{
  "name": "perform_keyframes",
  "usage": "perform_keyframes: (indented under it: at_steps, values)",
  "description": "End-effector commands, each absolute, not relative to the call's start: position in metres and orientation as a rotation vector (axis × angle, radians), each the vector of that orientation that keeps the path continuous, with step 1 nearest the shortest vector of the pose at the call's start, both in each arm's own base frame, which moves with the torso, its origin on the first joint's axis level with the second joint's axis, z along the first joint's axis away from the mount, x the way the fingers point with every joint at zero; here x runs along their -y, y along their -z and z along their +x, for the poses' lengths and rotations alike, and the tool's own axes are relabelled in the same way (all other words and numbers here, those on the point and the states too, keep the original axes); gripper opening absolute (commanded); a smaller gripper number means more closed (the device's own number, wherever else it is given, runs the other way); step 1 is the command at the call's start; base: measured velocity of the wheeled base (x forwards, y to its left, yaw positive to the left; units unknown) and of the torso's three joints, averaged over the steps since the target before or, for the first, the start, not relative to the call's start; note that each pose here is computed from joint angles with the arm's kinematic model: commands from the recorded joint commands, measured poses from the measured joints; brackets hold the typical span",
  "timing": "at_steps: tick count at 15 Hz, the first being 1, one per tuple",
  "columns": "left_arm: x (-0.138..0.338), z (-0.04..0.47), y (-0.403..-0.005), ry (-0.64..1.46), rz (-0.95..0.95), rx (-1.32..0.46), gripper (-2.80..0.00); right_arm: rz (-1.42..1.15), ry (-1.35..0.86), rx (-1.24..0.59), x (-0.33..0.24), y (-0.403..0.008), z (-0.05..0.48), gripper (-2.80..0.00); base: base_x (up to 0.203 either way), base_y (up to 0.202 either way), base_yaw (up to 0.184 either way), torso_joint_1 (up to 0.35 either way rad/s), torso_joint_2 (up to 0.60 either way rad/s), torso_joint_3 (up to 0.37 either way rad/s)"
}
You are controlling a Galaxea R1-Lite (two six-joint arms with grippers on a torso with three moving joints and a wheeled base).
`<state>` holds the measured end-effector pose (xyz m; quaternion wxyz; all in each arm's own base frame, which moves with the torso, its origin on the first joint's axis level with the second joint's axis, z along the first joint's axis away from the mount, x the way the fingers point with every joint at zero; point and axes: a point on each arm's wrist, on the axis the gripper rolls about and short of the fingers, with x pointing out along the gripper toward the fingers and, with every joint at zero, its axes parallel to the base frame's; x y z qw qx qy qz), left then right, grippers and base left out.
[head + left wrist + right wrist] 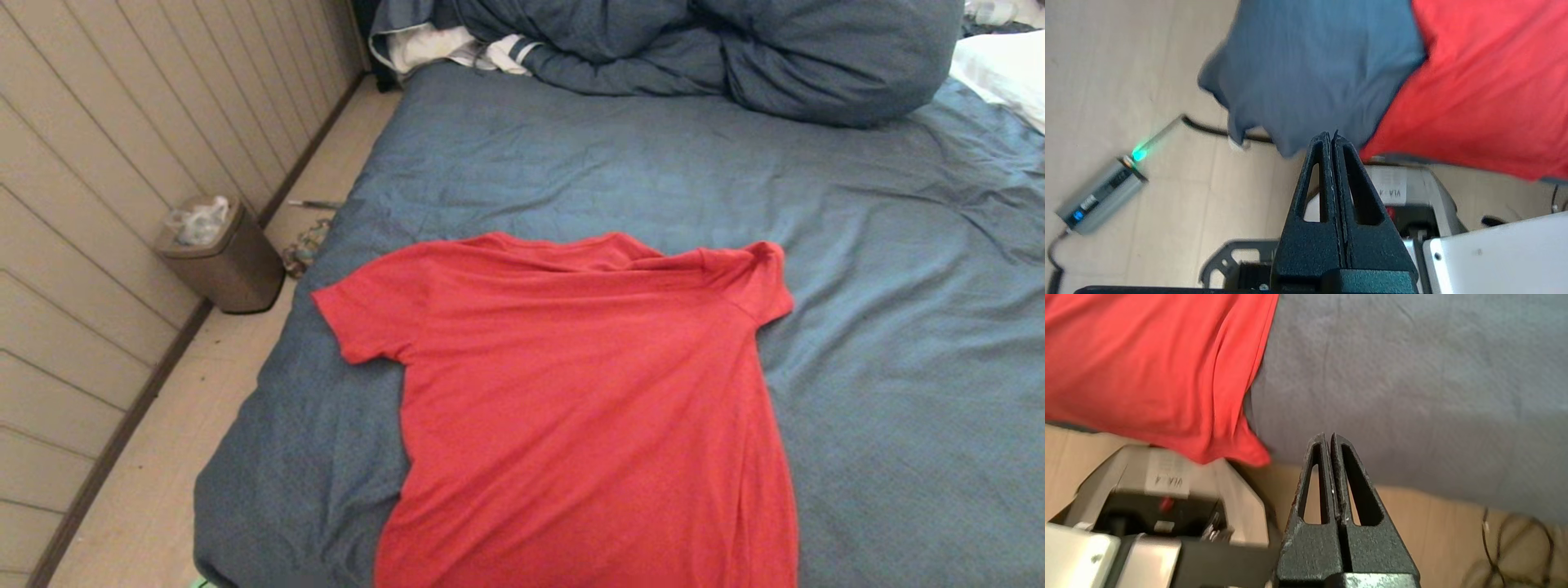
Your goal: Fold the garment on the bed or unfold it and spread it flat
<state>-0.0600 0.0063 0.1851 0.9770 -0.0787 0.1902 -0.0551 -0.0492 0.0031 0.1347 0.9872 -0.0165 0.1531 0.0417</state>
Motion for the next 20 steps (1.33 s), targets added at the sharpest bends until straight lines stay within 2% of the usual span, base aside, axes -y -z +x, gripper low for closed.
perform_keyframes:
  at_steps: [1, 5, 7, 11, 13, 20]
  values:
    - [-0.006, -0.06, -0.178, 0.11, -0.161, -0.397, -2.8, -0.039, -0.086, -0.243, -0.003, -0.117, -0.055, -2.8, 0.0, 0.0, 0.0, 0.0, 0.0, 0.0]
    - [-0.005, -0.06, -0.175, 0.086, -0.151, -0.371, -2.8, -0.031, -0.065, -0.223, -0.002, -0.115, -0.054, -2.8, 0.0, 0.0, 0.0, 0.0, 0.0, 0.0]
    - [-0.002, -0.059, -0.144, 0.002, -0.131, -0.336, -2.8, -0.013, -0.015, -0.233, -0.001, -0.091, -0.045, -2.8, 0.0, 0.0, 0.0, 0.0, 0.0, 0.0]
    - [-0.001, -0.027, -0.087, -0.069, -0.038, -0.18, -2.8, -0.015, 0.059, -0.054, 0.001, -0.082, -0.029, -2.8, 0.0, 0.0, 0.0, 0.0, 0.0, 0.0]
    - [0.0, -0.026, -0.078, -0.026, 0.031, -0.076, -2.8, -0.026, 0.034, -0.034, 0.0, -0.077, -0.025, -2.8, 0.0, 0.0, 0.0, 0.0, 0.0, 0.0]
    - [0.0, -0.026, -0.074, -0.001, 0.054, -0.078, -2.8, -0.032, 0.02, -0.019, 0.0, -0.075, -0.023, -2.8, 0.0, 0.0, 0.0, 0.0, 0.0, 0.0]
